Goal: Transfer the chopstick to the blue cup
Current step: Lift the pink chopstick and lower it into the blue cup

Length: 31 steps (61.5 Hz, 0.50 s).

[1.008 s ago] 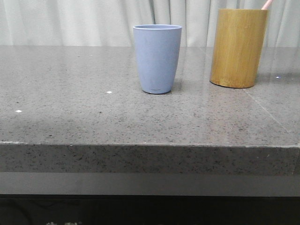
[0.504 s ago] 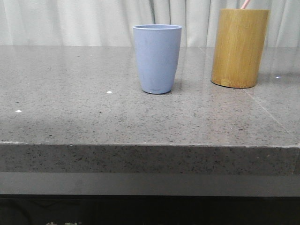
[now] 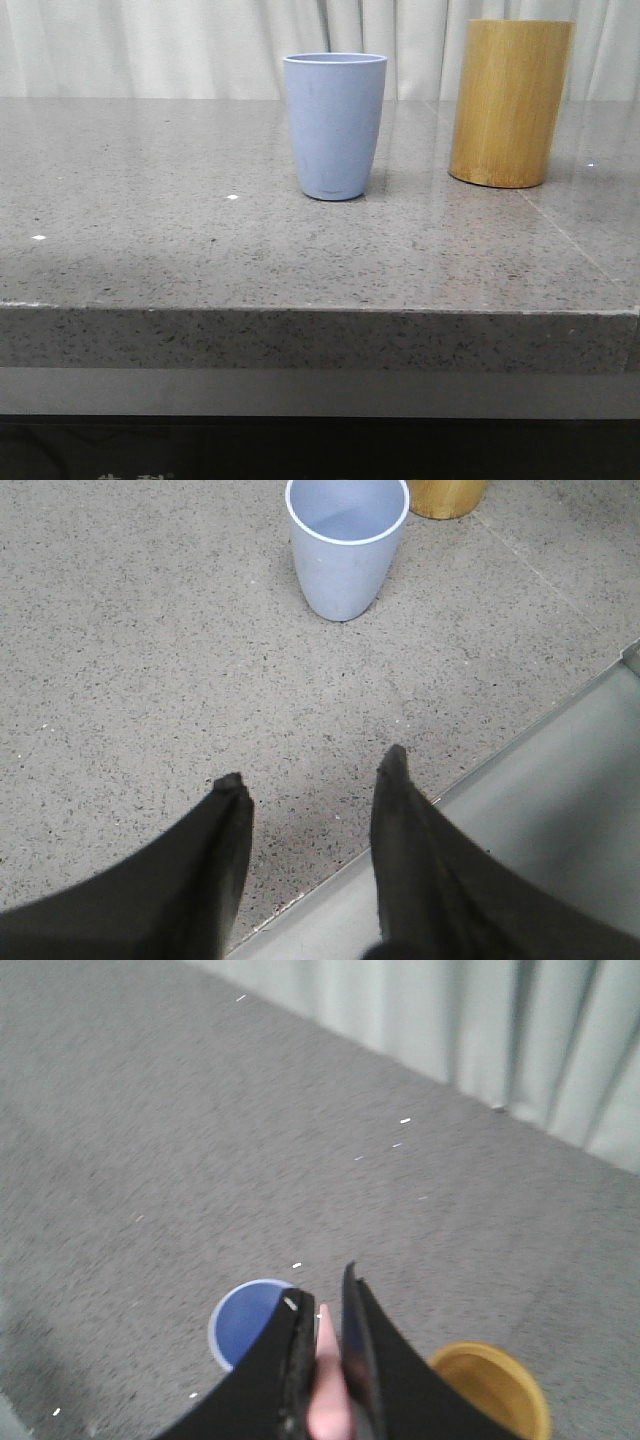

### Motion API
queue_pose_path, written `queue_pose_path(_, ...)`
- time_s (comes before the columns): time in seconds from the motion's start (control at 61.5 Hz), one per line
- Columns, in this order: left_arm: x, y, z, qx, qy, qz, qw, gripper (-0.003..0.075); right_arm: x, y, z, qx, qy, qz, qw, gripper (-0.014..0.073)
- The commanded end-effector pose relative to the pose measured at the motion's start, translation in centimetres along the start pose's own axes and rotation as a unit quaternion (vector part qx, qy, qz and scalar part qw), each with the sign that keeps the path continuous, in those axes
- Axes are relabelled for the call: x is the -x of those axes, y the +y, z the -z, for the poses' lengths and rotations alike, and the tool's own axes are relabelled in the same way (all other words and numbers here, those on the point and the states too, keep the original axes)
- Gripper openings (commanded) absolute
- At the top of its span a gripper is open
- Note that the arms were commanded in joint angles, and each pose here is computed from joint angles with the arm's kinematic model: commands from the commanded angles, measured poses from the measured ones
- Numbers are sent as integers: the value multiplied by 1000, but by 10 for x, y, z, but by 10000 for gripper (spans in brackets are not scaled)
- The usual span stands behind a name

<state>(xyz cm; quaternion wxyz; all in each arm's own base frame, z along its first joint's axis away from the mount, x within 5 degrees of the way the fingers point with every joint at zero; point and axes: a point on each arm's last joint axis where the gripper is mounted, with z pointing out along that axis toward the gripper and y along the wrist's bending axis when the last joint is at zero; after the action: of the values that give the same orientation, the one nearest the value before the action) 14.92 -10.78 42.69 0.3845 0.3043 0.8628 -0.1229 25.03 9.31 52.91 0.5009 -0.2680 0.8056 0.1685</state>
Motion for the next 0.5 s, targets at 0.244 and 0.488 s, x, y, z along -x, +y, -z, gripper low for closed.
queue_pose_path(0.244,9,0,12,1,-54,6,999,295,-13,21,-77,13,12,44,999,-57)
queue_pose_path(0.488,9,0,12,1,-54,6,999,295,-29,15,-127,28,46,21,998,-32)
